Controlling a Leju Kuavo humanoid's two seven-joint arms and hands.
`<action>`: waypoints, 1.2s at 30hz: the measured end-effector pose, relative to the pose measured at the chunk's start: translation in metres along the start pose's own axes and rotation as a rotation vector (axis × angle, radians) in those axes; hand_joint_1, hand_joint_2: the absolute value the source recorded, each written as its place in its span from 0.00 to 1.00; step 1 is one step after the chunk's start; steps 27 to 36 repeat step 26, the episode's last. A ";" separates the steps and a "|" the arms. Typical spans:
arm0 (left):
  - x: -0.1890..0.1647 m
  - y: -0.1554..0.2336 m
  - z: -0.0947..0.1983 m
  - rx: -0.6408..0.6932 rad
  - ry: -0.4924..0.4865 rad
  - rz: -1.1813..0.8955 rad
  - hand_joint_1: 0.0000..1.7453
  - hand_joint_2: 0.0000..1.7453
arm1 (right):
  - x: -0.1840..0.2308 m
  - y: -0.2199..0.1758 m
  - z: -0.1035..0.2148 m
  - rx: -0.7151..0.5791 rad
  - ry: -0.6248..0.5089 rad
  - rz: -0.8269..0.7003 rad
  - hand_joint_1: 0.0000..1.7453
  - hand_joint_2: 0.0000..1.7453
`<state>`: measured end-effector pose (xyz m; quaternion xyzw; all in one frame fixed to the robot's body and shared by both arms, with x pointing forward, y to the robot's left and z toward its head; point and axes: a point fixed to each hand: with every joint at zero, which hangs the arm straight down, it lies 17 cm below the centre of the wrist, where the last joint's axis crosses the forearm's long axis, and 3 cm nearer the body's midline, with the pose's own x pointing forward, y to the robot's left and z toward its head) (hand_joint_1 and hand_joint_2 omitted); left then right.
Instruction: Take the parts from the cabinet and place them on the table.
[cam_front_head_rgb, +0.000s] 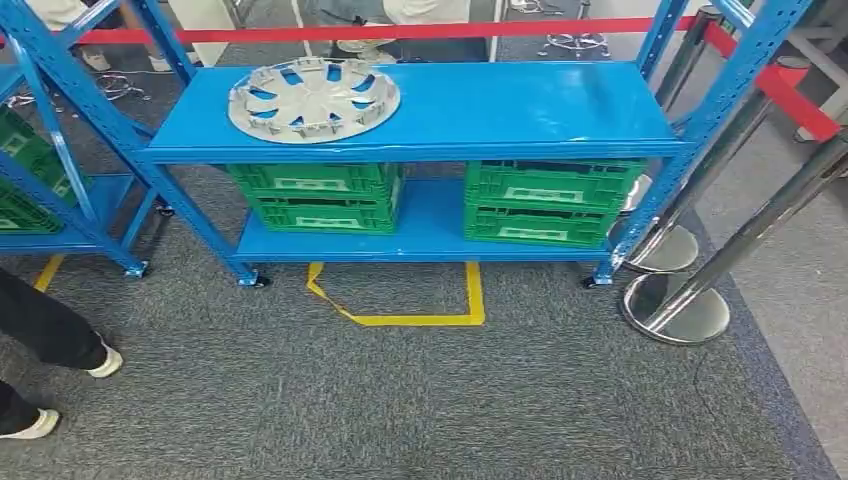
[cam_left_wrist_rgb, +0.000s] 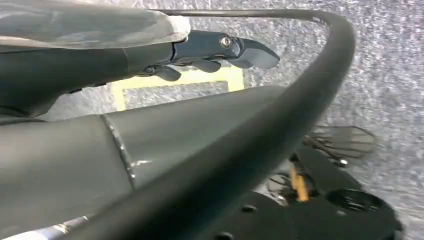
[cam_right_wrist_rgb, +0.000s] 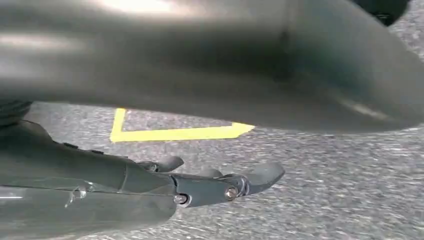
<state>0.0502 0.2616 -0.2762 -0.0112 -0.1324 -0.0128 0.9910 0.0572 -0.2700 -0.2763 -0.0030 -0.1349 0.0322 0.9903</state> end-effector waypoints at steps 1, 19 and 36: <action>-0.002 0.000 0.000 0.000 0.007 -0.013 0.00 0.00 | -0.002 0.002 0.000 0.002 0.004 0.003 0.00 0.00; -0.014 0.005 0.002 0.023 0.038 -0.033 0.00 0.00 | -0.014 0.004 0.003 0.002 0.033 -0.017 0.00 0.00; -0.012 0.005 0.002 0.025 0.034 -0.020 0.00 0.00 | -0.014 0.005 0.004 0.001 0.031 -0.023 0.00 0.00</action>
